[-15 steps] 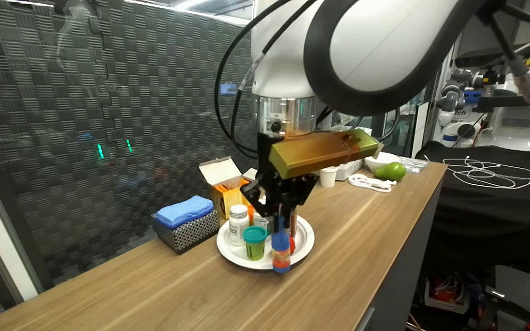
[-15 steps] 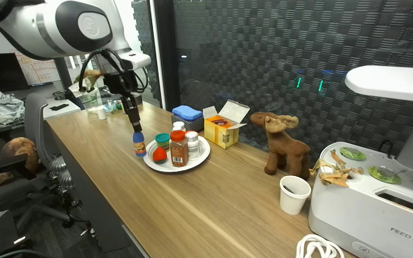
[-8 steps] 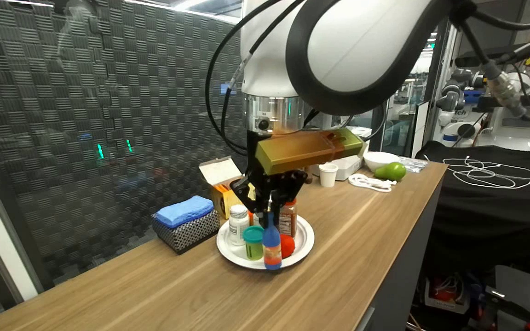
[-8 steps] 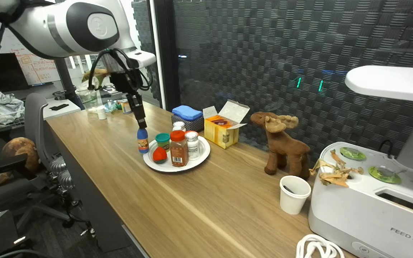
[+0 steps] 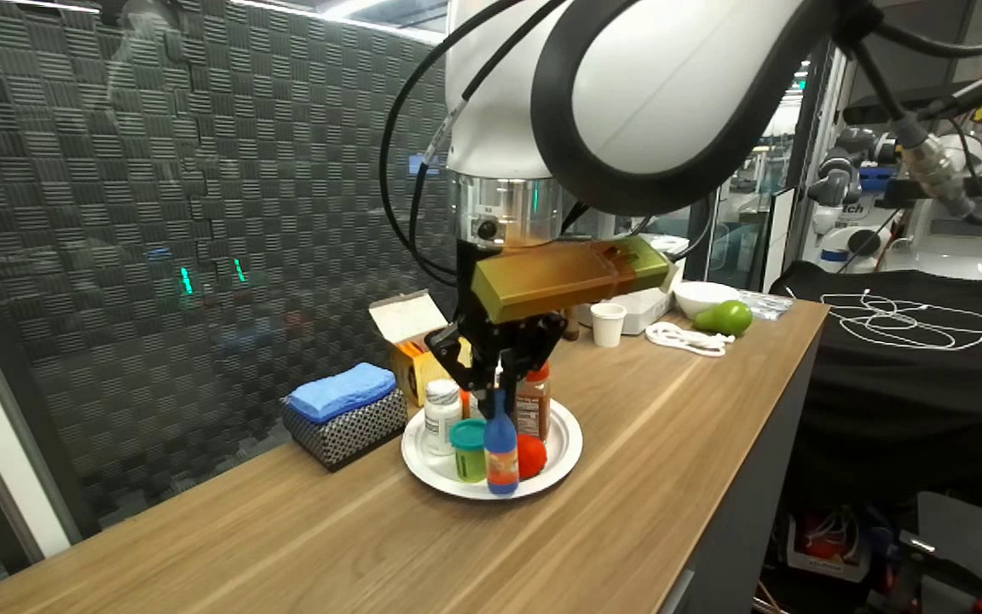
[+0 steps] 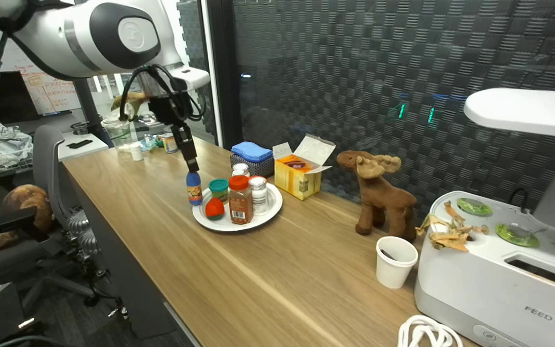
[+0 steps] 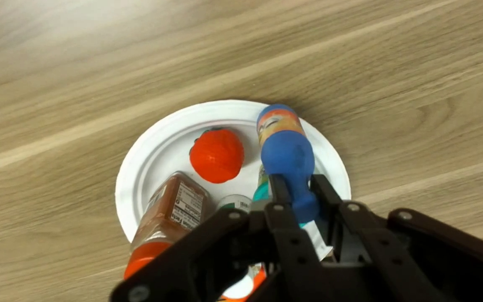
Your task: Pick up all the objects surrounding the white plate and arrange them on the plate
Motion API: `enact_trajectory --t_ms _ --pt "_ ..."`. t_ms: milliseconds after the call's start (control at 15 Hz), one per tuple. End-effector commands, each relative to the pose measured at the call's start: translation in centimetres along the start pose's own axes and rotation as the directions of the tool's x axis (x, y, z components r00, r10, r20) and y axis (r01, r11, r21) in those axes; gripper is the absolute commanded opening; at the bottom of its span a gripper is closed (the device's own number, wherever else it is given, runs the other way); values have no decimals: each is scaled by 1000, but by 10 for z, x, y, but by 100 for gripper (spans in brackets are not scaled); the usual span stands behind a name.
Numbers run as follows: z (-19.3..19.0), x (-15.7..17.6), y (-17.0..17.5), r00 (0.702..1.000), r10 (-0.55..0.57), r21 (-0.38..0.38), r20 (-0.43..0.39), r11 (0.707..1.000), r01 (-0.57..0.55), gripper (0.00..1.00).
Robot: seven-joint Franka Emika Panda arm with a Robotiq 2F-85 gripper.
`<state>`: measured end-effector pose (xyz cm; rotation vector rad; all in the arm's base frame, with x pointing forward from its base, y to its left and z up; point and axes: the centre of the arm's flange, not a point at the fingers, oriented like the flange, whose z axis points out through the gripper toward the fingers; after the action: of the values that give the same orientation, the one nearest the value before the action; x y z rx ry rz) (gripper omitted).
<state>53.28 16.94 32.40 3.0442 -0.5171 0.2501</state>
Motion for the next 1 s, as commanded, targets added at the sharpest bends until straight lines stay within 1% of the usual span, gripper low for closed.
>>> enact_trajectory --t_ms 0,200,333,933 --pt "-5 9 0 997 23 -15 -76 1000 -24 5" --pt "-1 13 4 995 28 -21 -91 999 -30 5" --pt "3 13 5 997 30 -5 -74 1000 -31 5" --pt "24 12 8 997 42 -4 -71 999 -42 5"
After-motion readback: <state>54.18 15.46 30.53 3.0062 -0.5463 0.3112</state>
